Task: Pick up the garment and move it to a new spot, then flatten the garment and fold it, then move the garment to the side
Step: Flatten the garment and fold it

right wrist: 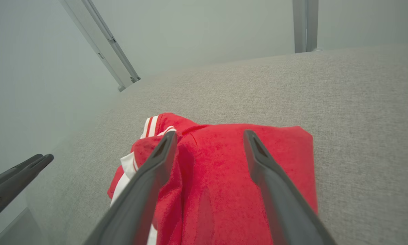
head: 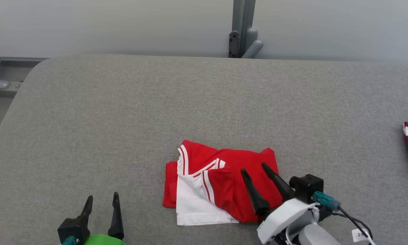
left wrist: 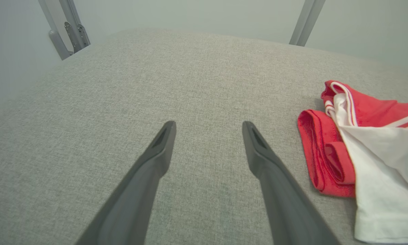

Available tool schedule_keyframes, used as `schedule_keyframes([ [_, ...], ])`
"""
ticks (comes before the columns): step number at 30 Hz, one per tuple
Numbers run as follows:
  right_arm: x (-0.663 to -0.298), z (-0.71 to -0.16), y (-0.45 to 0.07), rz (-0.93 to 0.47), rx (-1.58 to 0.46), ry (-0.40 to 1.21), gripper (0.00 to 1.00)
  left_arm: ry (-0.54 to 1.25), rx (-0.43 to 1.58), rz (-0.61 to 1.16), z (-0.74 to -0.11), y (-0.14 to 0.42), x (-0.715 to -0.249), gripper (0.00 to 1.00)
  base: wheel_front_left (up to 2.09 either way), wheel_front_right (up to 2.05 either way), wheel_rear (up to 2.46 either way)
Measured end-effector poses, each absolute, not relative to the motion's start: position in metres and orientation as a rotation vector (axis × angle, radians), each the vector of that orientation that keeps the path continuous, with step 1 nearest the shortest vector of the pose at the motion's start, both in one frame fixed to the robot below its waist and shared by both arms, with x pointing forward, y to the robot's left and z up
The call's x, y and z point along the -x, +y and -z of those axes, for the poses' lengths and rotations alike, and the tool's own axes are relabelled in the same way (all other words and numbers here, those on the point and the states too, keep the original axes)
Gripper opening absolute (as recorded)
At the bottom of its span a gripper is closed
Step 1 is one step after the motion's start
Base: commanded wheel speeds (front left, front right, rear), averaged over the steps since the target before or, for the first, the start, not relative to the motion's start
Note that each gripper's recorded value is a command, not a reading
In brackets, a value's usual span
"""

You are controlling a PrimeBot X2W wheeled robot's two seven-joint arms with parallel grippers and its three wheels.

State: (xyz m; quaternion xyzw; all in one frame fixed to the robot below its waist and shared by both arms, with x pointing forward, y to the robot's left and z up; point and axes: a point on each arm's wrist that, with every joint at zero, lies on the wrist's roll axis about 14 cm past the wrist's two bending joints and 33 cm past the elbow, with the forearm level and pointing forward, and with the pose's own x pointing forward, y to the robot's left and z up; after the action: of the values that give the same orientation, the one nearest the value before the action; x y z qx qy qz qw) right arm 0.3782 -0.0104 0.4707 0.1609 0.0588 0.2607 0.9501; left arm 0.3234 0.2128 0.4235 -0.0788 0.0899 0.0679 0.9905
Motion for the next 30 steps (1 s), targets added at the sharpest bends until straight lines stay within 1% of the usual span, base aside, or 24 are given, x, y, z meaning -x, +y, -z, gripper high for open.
schedule_keyframes([
  [4,-0.376,-0.474,0.019,-0.629,-0.326,0.13,1.0,0.184,0.162,-0.161,-0.422,0.22,-0.317,1.0,0.0,0.0,0.0],
  [10,-0.371,-0.456,0.046,-0.723,-0.28,0.205,1.0,0.191,0.165,-0.21,-0.419,0.233,-0.305,1.0,0.0,0.0,0.0],
  [11,-0.372,-0.457,0.05,-0.735,-0.277,0.205,0.39,0.191,0.166,-0.215,-0.419,0.234,-0.304,1.0,0.0,0.0,0.0],
  [12,-0.373,-0.459,0.053,-0.748,-0.272,0.2,0.07,0.192,0.167,-0.222,-0.419,0.236,-0.303,1.0,0.0,0.0,0.0],
  [13,-0.374,-0.463,0.058,-0.763,-0.273,0.192,0.07,0.192,0.168,-0.227,-0.419,0.237,-0.302,1.0,0.0,0.0,0.0],
  [14,-0.372,-0.465,0.064,-0.788,-0.27,0.186,0.0,0.193,0.168,-0.23,-0.419,0.238,-0.301,1.0,0.0,0.0,0.0],
  [18,-0.349,-0.464,0.087,-0.878,-0.28,0.215,0.0,0.192,0.169,-0.241,-0.419,0.24,-0.3,1.0,0.0,0.0,0.0],
  [19,-0.343,-0.464,0.091,-0.894,-0.298,0.229,0.43,0.192,0.17,-0.241,-0.419,0.24,-0.299,1.0,0.0,0.0,0.0],
  [20,-0.337,-0.466,0.094,-0.912,-0.311,0.233,1.0,0.192,0.17,-0.239,-0.419,0.239,-0.3,1.0,0.0,0.0,0.0],
  [22,-0.33,-0.471,0.096,-0.934,-0.328,0.229,1.0,0.187,0.171,-0.231,-0.42,0.238,-0.302,1.0,0.0,0.0,0.0],
  [25,-0.333,-0.479,0.088,-0.926,-0.335,0.205,1.0,0.18,0.168,-0.222,-0.422,0.236,-0.305,1.0,0.0,0.0,0.0],
  [27,-0.345,-0.484,0.07,-0.876,-0.32,0.173,1.0,0.173,0.168,-0.209,-0.424,0.233,-0.31,1.0,0.0,0.0,0.0],
  [30,-0.369,-0.487,0.03,-0.744,-0.281,0.118,1.0,0.165,0.165,-0.178,-0.427,0.225,-0.317,1.0,0.0,0.0,0.0],
])
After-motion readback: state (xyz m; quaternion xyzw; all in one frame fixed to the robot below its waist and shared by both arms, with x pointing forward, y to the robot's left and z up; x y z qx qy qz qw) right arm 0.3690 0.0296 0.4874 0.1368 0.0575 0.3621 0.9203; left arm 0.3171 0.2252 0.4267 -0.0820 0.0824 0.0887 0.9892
